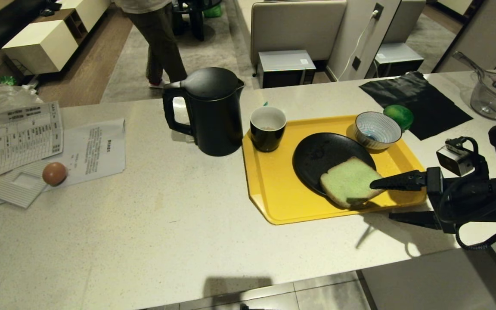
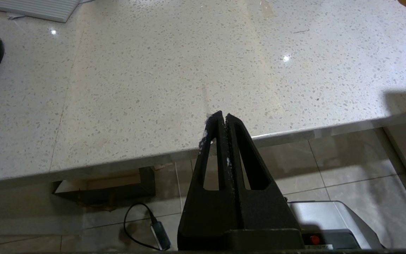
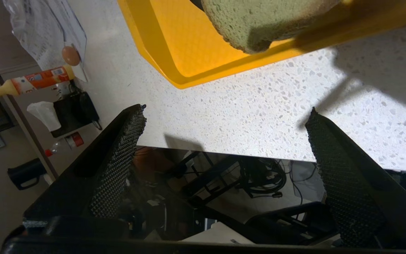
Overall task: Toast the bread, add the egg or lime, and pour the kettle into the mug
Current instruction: Pick up the bread slice
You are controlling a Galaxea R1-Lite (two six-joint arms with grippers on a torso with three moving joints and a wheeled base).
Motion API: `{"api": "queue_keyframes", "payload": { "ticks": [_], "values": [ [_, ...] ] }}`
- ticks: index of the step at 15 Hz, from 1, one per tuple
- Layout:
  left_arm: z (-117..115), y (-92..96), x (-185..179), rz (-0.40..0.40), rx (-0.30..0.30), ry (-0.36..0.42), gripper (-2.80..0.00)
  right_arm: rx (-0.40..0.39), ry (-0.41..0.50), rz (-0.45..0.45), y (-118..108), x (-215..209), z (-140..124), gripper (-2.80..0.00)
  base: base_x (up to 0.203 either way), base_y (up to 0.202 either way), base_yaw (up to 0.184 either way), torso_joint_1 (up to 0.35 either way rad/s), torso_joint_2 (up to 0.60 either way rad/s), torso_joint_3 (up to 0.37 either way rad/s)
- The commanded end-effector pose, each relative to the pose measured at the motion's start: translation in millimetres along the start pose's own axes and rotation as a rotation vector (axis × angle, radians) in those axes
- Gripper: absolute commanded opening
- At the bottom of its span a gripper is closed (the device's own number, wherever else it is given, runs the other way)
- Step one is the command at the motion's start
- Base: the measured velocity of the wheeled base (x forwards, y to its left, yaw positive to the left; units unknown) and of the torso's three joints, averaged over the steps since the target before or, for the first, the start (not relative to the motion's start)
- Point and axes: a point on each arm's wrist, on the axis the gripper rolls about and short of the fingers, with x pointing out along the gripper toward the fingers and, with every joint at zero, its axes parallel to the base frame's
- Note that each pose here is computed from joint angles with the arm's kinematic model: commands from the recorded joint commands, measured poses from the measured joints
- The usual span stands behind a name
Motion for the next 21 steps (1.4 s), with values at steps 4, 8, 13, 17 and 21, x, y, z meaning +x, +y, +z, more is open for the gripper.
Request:
{"api": "queue_keyframes", "payload": {
  "ticks": [4, 8, 13, 17, 21],
  "values": [
    [0, 0.0, 0, 0.001, 0.000, 0.001, -2.80, 0.022, 0.047, -0.024, -8, 32, 20, 0.00, 0.000, 0.000, 0.000, 0.000, 0.00, 0.000],
    [0, 0.0, 0, 0.001, 0.000, 0.001, -2.80, 0.006, 0.024, -0.025, -5, 40, 33, 0.00, 0.000, 0.000, 0.000, 0.000, 0.00, 0.000],
    [0, 0.0, 0, 0.001, 0.000, 0.001, -2.80, -0.037, -0.042, -0.135, -11, 48, 40, 0.00, 0.000, 0.000, 0.000, 0.000, 0.00, 0.000],
    [0, 0.0, 0, 0.001, 0.000, 0.001, -2.80, -0.029, -0.033, -0.140, -14, 51, 40, 0.00, 0.000, 0.000, 0.000, 0.000, 0.00, 0.000],
    [0, 0.0, 0, -0.001, 0.000, 0.001, -2.80, -0.028, -0.036, -0.134, -13, 52, 42, 0.00, 0.000, 0.000, 0.000, 0.000, 0.00, 0.000]
  ]
}}
